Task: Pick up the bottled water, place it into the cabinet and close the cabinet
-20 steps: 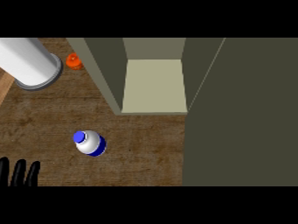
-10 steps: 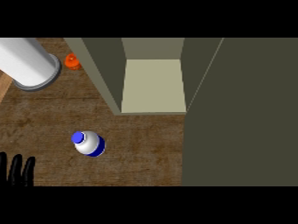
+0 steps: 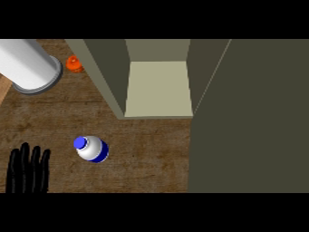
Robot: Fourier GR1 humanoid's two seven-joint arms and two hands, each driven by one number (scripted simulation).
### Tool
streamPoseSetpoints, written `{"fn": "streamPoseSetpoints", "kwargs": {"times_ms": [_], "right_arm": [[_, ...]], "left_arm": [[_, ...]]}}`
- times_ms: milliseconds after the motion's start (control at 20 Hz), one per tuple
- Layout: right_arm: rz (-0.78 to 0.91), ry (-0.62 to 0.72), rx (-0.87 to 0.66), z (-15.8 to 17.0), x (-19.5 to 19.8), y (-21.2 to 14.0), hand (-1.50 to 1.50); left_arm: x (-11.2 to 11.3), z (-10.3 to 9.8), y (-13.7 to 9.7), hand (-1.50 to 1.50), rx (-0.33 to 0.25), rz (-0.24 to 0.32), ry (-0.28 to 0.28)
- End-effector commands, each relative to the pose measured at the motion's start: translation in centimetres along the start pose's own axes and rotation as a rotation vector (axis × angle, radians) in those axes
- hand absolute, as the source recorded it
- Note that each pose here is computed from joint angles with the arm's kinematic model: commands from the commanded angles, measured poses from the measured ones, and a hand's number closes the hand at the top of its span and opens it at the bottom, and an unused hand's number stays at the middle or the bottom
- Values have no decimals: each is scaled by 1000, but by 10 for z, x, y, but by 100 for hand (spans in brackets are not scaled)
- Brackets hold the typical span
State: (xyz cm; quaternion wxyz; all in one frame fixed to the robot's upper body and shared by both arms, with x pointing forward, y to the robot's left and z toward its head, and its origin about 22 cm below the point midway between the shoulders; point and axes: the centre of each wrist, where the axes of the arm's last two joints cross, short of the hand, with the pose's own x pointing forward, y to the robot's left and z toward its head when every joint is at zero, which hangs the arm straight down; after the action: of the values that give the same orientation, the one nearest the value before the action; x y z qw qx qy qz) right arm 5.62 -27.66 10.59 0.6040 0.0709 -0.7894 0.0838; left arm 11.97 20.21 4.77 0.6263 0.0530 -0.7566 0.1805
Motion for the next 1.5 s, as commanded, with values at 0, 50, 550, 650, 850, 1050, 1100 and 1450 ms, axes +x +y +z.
{"fn": "streamPoseSetpoints", "kwargs": {"times_ms": [0,50,550,650,850,1050,1100,1450], "right_arm": [[-34,-74,27,7,51,14,-150],[-39,-74,29,6,45,8,-150],[-25,-88,5,19,52,16,-150],[-14,-67,17,23,48,10,-150],[-19,-58,20,27,42,9,-150],[-13,-59,3,33,45,10,-150],[-11,-64,34,34,43,7,-150],[-8,-69,27,42,47,0,-150]], "left_arm": [[-24,-13,28,-150,20,-25,26],[-35,-13,18,-150,7,-27,41],[-101,-20,22,-150,1,-20,103],[-120,-23,41,-150,9,-33,114],[-133,-34,38,-150,34,-14,114],[-149,-58,49,-150,56,-12,104],[-157,-45,36,-150,46,-10,104],[-187,-53,51,-150,89,-33,100]]}}
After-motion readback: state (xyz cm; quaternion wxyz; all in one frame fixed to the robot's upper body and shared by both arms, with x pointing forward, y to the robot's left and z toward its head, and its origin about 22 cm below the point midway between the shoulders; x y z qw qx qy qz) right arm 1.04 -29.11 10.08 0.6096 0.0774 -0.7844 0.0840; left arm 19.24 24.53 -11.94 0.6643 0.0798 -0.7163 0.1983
